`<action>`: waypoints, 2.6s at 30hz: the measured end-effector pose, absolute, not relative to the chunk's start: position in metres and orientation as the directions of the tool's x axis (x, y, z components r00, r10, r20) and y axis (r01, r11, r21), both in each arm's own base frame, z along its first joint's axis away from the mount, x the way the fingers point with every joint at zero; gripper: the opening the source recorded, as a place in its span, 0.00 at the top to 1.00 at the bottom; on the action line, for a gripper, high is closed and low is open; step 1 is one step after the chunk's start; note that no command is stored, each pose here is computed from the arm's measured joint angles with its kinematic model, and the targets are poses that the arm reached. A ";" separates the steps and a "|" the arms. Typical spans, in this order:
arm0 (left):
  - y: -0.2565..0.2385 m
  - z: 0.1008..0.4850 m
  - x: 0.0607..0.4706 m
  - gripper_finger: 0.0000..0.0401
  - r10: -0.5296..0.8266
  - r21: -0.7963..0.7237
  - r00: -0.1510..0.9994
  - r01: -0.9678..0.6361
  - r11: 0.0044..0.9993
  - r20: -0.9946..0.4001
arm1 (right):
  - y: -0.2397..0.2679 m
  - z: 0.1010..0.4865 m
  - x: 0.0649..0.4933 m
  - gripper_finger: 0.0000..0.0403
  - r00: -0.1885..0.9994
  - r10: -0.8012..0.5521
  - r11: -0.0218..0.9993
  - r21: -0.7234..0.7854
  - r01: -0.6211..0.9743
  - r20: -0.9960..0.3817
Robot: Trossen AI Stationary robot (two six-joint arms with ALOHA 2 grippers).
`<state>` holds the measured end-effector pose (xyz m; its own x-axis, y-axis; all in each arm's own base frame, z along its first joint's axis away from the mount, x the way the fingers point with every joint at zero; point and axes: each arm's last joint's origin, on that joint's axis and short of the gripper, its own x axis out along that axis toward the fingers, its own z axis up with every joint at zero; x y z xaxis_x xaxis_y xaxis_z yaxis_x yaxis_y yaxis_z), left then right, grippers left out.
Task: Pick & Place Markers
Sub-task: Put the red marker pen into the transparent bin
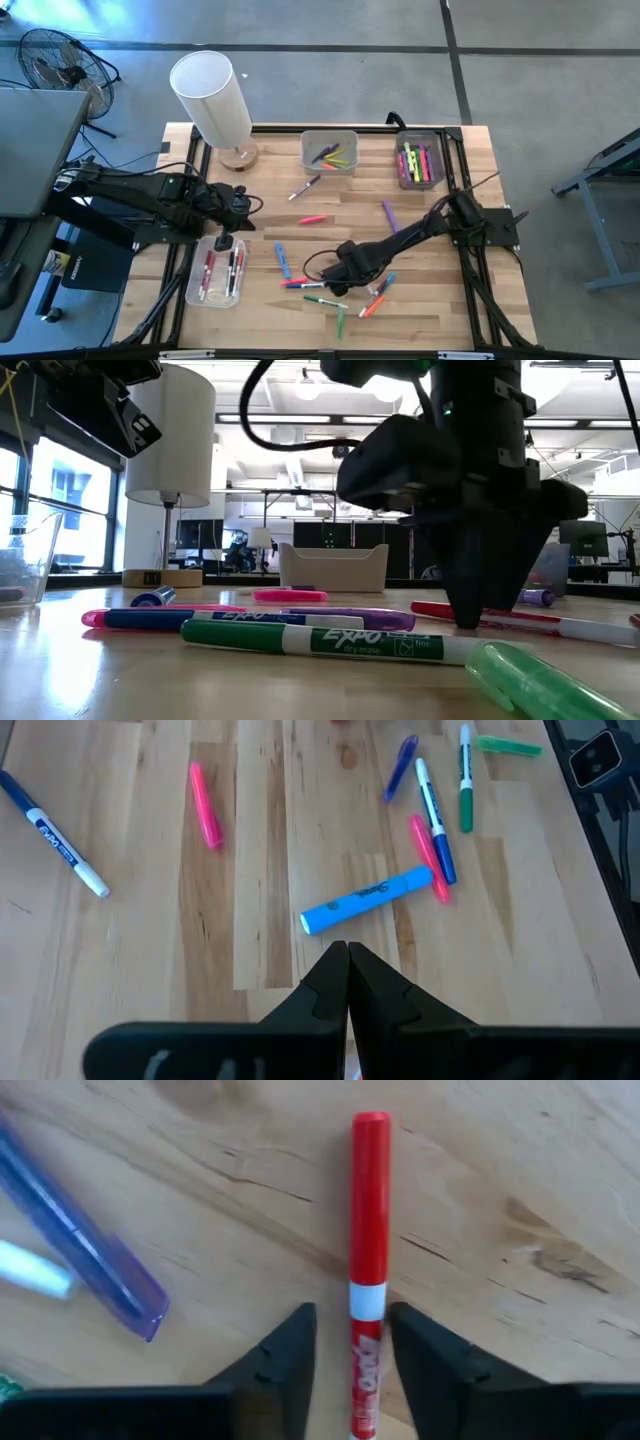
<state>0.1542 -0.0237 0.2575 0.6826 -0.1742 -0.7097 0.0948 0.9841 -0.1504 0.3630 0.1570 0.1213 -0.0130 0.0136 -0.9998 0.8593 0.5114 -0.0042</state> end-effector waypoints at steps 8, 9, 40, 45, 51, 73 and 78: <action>-0.024 0.260 0.157 1.00 -0.173 -0.151 0.708 0.095 0.984 -0.684 | 0.156 0.118 0.359 0.94 0.006 -0.040 0.474 -0.013 0.881 -0.999; -0.024 0.261 0.158 1.00 -0.171 -0.150 0.719 0.094 0.984 -0.674 | 0.155 0.120 0.361 0.94 0.006 -0.054 0.471 -0.020 0.882 -0.999; -0.034 0.312 0.247 0.38 -0.125 -0.272 0.991 0.108 0.956 -0.047 | 0.083 0.380 0.369 0.95 0.924 -0.334 0.892 0.253 0.374 -0.185; -0.034 0.322 0.257 0.38 -0.078 -0.262 0.997 0.067 0.963 -0.030 | 0.076 0.383 0.372 0.94 0.940 -0.300 0.917 0.221 0.332 -0.164; -0.033 0.327 0.258 0.38 -0.030 -0.252 0.999 0.025 0.967 -0.015 | 0.074 0.384 0.373 0.95 0.946 -0.278 0.932 0.194 0.308 -0.164; -0.030 0.316 0.256 0.92 0.047 -0.295 0.990 -0.086 0.952 -0.136 | 0.064 0.382 0.374 0.73 0.929 -0.324 0.917 0.183 0.355 -0.178; -0.024 0.316 0.223 0.93 0.124 -0.426 0.946 -0.248 0.870 -0.298 | 0.062 0.370 0.370 0.58 0.884 -0.377 0.897 0.130 0.423 -0.279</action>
<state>0.2234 -0.0235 0.3158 0.9465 0.1237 -0.2982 -0.2481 0.8698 -0.4264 0.3703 0.0621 0.3704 0.8835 -0.3766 -0.2786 0.4233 0.8966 0.1305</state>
